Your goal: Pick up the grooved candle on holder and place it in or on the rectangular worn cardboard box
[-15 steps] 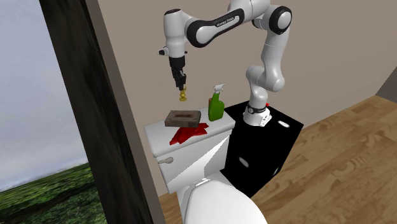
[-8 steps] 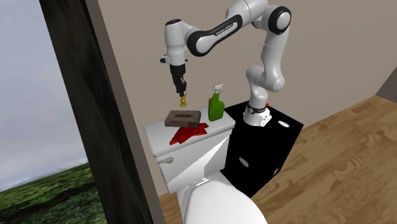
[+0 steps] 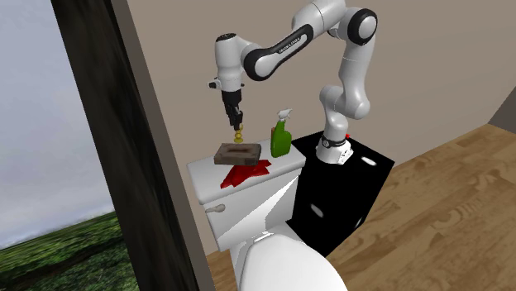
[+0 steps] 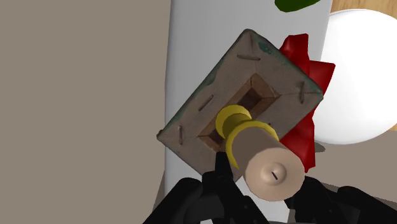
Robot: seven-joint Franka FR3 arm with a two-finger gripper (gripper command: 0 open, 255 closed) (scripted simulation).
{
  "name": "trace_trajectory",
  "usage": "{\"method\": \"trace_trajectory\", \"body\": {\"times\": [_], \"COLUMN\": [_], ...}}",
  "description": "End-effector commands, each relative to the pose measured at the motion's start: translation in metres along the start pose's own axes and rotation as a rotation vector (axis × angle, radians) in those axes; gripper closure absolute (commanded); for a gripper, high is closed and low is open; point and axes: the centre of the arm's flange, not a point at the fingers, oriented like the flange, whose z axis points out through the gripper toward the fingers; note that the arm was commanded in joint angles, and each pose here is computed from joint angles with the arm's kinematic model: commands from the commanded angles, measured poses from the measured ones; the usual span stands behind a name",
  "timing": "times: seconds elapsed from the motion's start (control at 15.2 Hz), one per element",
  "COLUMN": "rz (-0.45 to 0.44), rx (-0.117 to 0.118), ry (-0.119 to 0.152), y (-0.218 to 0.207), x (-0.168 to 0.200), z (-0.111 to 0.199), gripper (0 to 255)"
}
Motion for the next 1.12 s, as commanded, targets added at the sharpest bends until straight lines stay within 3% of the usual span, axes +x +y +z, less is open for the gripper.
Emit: {"method": "trace_trajectory", "body": {"times": [0.0,0.13,0.2,0.53,0.79,1.06], "rz": [0.000,0.000,0.000,0.000,0.000,0.000], "rx": [0.000,0.000,0.000,0.000,0.000,0.000], "ry": [0.000,0.000,0.000,0.000,0.000,0.000], "y": [0.000,0.000,0.000,0.000,0.000,0.000], "x": [0.000,0.000,0.000,0.000,0.000,0.000], "z": [0.000,0.000,0.000,0.000,-0.050,-0.050], "gripper": [255,255,0,0,0,0]}}
